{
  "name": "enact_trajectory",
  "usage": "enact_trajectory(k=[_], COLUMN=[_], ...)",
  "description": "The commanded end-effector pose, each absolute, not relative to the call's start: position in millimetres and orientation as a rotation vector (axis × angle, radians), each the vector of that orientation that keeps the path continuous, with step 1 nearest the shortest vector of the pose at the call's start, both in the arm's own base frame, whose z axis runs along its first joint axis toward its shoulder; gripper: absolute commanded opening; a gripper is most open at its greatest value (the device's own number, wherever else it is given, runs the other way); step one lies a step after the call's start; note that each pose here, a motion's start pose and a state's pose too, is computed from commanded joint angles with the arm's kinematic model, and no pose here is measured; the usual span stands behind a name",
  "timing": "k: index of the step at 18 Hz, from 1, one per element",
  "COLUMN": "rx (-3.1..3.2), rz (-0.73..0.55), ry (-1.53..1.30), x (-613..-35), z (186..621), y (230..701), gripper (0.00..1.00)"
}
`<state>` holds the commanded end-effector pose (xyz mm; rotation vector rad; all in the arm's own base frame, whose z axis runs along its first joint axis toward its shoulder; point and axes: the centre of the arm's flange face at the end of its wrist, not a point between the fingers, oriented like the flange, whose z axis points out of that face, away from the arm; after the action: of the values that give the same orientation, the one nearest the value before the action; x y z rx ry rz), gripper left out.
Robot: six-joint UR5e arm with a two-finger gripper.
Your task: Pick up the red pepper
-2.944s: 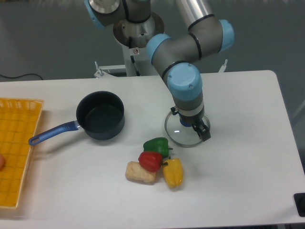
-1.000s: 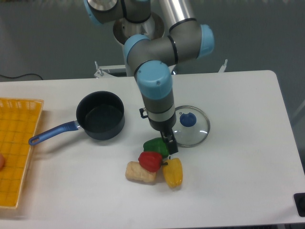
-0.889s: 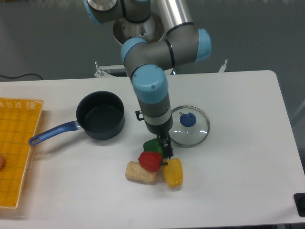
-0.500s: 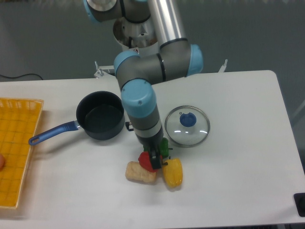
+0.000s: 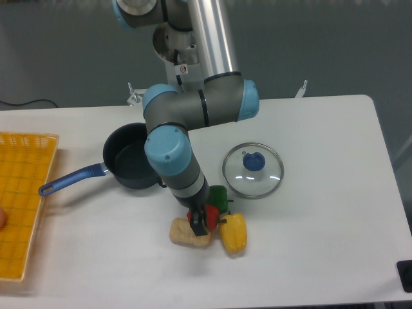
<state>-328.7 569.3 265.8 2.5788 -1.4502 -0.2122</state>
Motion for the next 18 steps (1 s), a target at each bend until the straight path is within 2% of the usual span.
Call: enact_trajectory(k=[18], rx=[2.551], rz=[-0.191], ry=[-1.416], x=[-327], z=[241], y=[571], gripper=[0.99])
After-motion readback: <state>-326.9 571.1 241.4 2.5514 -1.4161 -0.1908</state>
